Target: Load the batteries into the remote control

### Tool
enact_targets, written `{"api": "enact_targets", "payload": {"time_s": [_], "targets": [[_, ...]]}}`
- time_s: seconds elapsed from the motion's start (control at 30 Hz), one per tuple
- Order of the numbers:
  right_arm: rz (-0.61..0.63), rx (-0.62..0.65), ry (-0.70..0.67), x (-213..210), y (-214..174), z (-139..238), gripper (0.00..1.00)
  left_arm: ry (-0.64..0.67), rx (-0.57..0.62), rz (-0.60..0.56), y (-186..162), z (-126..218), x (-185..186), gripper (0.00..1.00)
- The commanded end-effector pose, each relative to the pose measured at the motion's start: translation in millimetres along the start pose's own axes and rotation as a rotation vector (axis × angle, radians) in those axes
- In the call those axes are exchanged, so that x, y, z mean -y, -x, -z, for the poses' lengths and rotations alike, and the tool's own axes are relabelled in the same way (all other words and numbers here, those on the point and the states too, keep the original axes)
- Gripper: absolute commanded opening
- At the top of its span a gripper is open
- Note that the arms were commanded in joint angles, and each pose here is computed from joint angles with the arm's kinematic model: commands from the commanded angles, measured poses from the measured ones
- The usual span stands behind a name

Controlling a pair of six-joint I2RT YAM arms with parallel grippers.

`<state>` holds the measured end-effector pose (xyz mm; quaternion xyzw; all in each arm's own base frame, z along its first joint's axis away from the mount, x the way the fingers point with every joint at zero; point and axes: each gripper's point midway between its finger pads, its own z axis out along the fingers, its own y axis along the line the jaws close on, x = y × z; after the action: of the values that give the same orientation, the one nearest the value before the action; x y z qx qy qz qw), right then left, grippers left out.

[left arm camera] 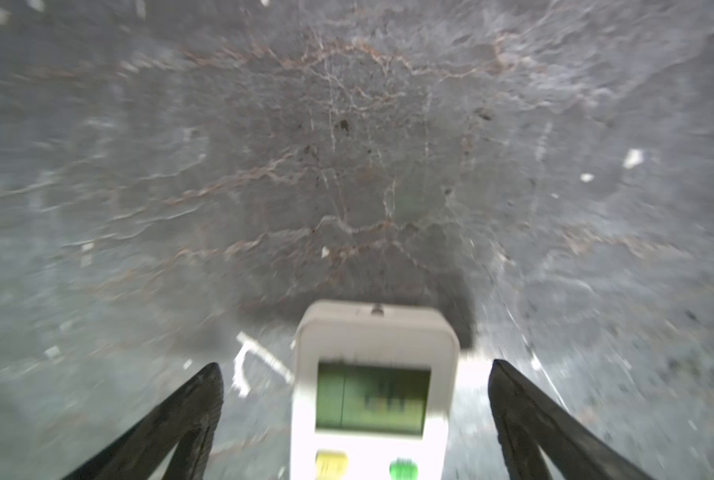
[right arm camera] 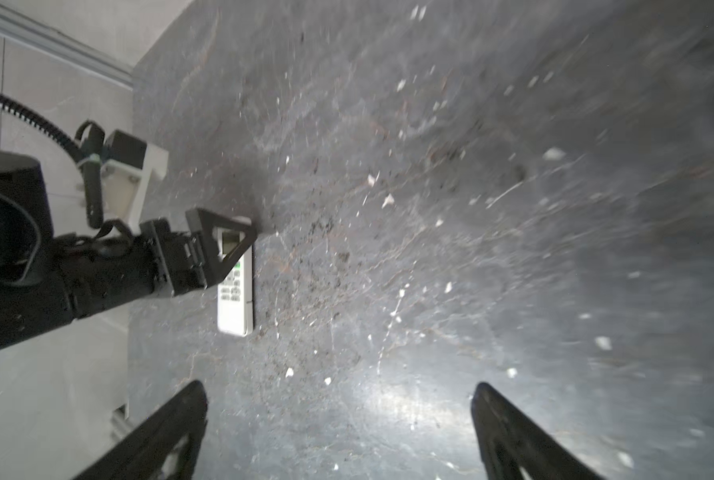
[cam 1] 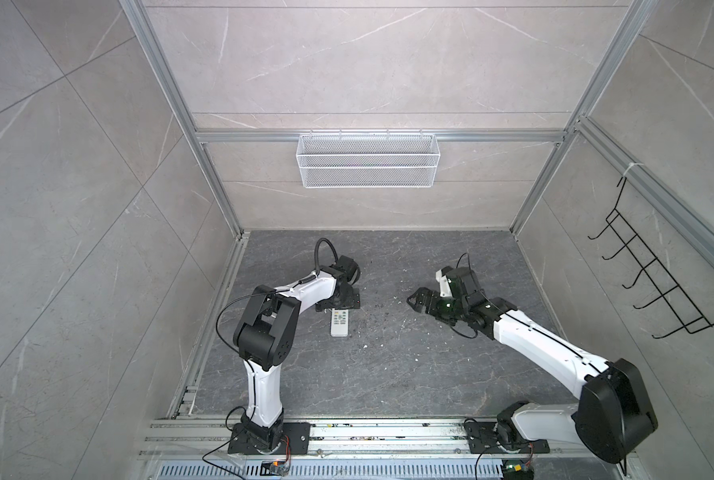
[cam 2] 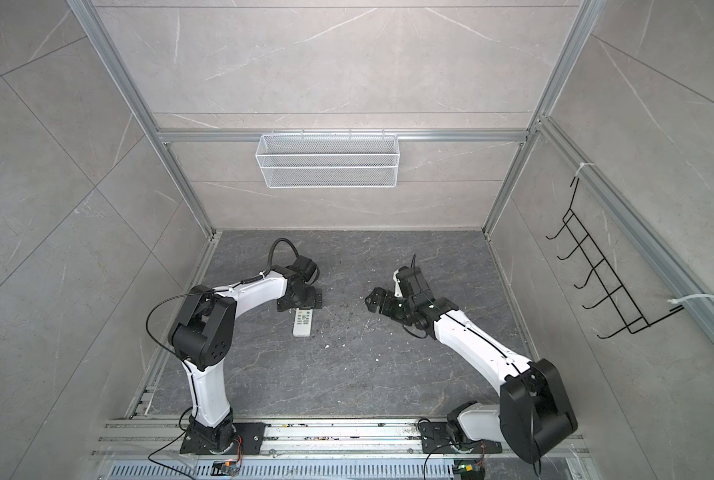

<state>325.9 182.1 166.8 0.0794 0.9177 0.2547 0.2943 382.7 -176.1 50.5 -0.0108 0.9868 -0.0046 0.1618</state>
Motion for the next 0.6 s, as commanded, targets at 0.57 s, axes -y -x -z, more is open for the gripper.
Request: {"api": "enact_targets", "payload": {"time_s": [0.57], "targets": [[0.343, 0.566, -0.827, 177, 59, 38, 0.99, -0.044, 0.537, 0.168, 51, 63, -153, 1.0]]}}
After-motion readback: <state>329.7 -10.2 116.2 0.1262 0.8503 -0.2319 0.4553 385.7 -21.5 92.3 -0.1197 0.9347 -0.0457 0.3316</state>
